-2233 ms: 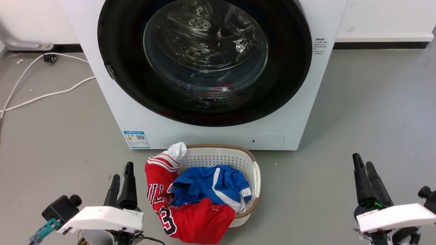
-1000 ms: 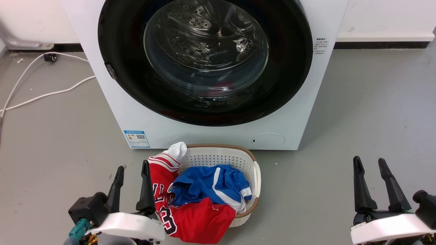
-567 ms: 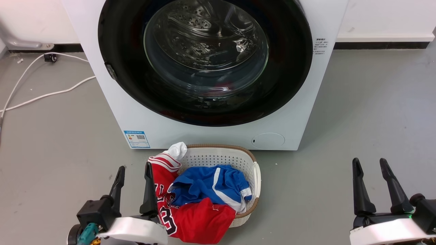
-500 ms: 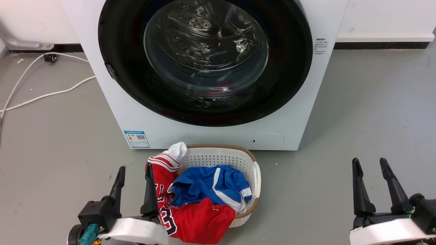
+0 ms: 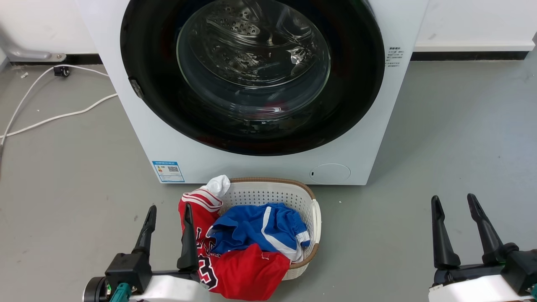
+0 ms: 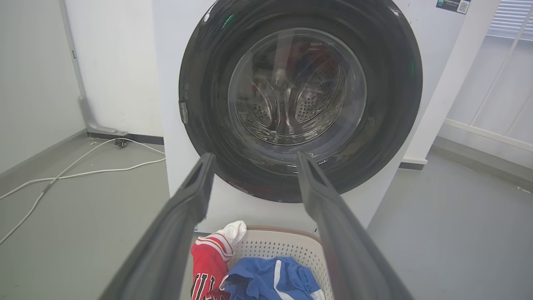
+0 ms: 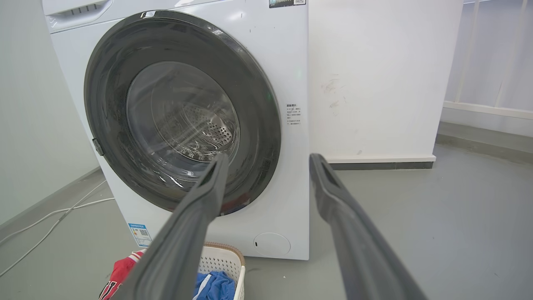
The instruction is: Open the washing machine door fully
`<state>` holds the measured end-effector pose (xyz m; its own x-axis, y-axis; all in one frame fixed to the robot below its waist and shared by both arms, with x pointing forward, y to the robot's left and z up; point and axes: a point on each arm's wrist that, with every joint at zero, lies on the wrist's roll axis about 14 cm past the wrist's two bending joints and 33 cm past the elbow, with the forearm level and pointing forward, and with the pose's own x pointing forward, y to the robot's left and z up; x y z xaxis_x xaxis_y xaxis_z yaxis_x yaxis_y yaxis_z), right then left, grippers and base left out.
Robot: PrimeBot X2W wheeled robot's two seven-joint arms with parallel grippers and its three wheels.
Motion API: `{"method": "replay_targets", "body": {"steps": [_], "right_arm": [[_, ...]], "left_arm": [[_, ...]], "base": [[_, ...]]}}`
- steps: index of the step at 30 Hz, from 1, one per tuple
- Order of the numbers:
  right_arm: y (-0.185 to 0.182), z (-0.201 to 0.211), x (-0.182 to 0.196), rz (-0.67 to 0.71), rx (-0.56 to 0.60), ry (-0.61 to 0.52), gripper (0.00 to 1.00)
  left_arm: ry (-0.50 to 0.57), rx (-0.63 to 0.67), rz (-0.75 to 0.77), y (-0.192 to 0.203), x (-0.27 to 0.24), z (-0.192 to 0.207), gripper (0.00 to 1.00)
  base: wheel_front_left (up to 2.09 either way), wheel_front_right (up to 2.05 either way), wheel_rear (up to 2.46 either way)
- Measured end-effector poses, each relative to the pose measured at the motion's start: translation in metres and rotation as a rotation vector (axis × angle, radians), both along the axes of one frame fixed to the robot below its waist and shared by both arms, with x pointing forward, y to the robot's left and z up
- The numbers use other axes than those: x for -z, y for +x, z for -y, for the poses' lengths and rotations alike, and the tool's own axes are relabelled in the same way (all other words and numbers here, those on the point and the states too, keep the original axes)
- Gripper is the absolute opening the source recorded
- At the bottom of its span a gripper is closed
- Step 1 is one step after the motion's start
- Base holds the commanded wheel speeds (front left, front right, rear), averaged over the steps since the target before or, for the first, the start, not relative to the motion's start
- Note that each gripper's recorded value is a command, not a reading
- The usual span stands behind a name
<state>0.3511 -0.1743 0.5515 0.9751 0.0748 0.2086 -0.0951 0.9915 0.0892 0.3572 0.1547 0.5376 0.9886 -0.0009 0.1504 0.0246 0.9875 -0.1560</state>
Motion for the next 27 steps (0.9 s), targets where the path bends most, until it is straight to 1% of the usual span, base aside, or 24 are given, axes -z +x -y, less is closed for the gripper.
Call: {"method": "replay_targets", "body": {"steps": [15,21,27], "right_arm": [[-0.002,-0.005,-0.002,0.023,-0.009,-0.059,1.0],[-0.004,-0.005,0.002,0.016,-0.009,-0.062,1.0],[-0.004,-0.002,0.008,-0.006,-0.003,-0.028,1.0]], "left_arm": [[0.067,0.007,0.004,-0.004,0.005,0.002,1.0],[0.087,0.007,0.011,-0.004,0.005,0.004,1.0],[0.084,0.006,0.005,-0.004,0.007,0.004,1.0]], "base": [[0.0,0.0,0.0],[0.0,0.0,0.0],[0.0,0.0,0.0]]}}
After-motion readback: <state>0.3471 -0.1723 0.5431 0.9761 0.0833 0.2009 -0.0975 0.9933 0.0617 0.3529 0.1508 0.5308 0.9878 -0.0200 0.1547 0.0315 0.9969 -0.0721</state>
